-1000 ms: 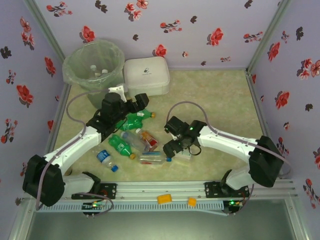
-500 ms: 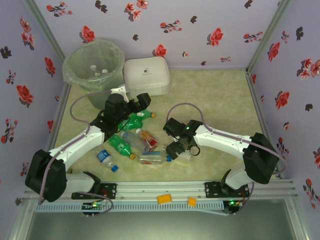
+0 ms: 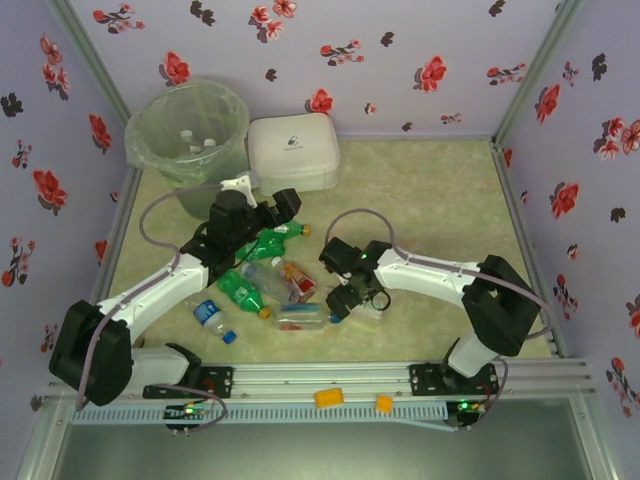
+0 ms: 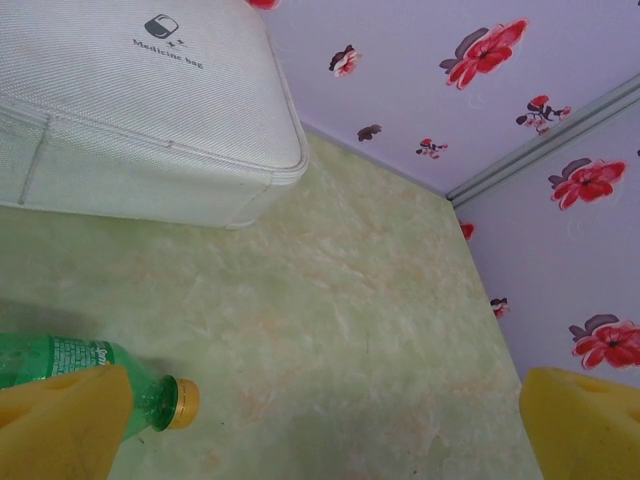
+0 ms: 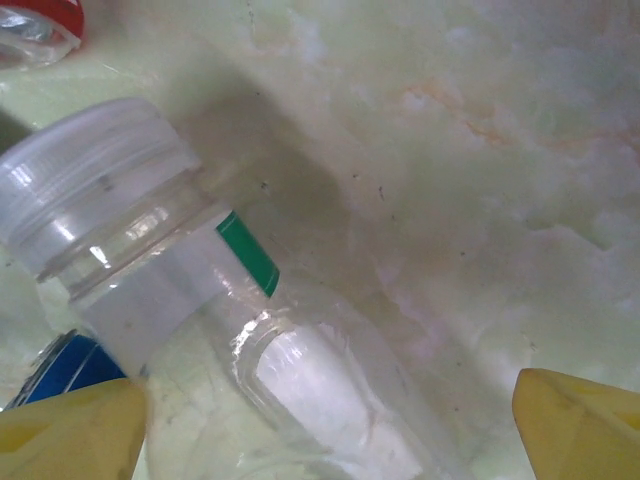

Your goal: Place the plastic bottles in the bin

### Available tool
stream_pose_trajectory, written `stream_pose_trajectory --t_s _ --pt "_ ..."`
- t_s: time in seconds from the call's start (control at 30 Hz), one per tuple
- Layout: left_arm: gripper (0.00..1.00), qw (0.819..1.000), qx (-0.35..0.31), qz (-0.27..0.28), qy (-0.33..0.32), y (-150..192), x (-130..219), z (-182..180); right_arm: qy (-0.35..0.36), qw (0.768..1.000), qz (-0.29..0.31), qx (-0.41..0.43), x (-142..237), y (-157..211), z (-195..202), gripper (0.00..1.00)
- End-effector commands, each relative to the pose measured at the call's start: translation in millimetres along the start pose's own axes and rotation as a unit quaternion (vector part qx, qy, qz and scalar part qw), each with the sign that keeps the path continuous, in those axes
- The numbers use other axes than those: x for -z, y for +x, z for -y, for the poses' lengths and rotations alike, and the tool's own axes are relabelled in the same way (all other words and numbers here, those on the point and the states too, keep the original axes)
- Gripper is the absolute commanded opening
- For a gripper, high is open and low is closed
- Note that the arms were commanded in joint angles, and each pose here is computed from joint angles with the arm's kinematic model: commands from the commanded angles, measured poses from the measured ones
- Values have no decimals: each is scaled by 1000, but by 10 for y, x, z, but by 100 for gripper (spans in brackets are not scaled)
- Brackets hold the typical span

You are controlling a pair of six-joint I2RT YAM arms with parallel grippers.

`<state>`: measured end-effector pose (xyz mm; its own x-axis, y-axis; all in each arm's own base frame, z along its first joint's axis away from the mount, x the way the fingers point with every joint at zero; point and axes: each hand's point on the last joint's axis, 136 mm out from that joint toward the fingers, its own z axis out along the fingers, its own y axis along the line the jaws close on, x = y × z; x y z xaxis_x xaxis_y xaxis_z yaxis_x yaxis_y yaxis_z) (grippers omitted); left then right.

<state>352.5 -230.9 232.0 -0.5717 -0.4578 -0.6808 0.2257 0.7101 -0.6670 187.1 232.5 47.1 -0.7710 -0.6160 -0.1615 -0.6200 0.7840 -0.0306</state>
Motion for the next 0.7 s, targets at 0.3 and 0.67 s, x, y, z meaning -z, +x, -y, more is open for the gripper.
stream_pose_trajectory --t_s 0.3,0.67 --pt "100 1000 8 15 5 -46 31 50 -37 998 11 -55 -225 -180 101 85" --pt "100 1000 7 13 5 -36 11 54 -51 995 18 -89 -272 -252 112 62"
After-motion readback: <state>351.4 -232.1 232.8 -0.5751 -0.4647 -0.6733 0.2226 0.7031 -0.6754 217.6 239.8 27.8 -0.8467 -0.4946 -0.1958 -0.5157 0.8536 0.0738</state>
